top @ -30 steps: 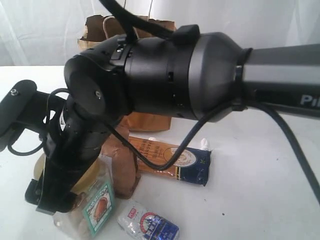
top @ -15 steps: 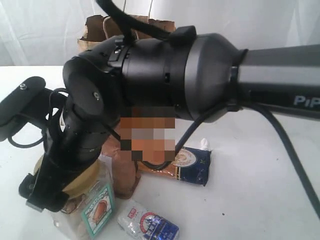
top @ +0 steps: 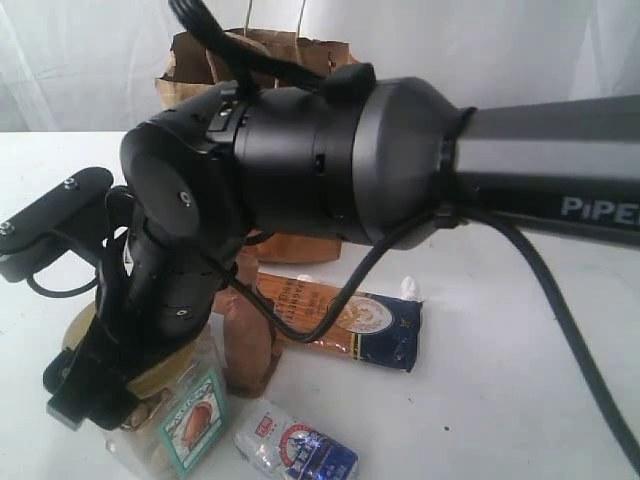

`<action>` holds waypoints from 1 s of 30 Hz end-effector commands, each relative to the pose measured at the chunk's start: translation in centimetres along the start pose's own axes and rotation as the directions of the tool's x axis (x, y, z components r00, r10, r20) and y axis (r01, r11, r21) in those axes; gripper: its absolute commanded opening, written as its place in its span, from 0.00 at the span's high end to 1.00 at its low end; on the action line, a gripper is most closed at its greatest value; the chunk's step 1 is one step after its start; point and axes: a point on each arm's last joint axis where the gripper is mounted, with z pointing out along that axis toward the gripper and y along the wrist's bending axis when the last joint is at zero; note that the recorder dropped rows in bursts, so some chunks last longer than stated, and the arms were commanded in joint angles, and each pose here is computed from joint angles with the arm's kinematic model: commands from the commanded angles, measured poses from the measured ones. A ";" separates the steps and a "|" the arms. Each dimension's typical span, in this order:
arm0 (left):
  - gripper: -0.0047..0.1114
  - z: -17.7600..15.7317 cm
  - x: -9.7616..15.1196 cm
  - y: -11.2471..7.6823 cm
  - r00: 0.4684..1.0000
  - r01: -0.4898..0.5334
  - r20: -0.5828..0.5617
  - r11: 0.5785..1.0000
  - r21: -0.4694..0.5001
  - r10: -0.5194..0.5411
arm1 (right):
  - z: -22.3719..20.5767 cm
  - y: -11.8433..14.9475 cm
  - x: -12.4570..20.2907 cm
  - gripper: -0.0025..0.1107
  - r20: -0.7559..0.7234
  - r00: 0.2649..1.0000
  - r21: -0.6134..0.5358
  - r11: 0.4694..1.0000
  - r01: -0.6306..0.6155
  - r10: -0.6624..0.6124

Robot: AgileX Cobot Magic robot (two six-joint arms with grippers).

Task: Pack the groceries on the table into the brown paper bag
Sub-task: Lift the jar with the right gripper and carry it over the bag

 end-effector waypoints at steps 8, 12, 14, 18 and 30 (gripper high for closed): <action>0.96 -0.1 0.0 -1.0 1.000 -0.015 -0.018 0.994 0.106 0.017 | -1.4 -0.1 -0.5 0.39 0.050 0.999 0.014 1.000 -0.005 0.004; 0.96 -0.1 0.0 -0.9 1.000 -0.015 -0.017 0.995 0.101 0.017 | -3.6 -0.1 -1.5 0.42 0.179 0.984 0.028 1.000 -0.005 0.000; 0.96 -0.1 0.0 -0.9 1.000 -0.015 -0.017 0.995 0.101 0.017 | -5.0 -0.1 -2.1 0.45 0.261 0.965 0.035 0.999 -0.008 -0.002; 0.96 -0.1 0.0 -0.9 1.000 -0.015 -0.017 0.995 0.101 0.017 | -7.7 -0.1 -3.1 0.57 0.417 0.909 0.053 0.998 -0.012 -0.011; 0.96 -0.1 0.0 -0.9 1.000 -0.015 -0.017 0.995 0.101 0.017 | -15.0 -0.8 -6.1 0.63 0.828 0.538 0.198 0.980 -0.016 -0.158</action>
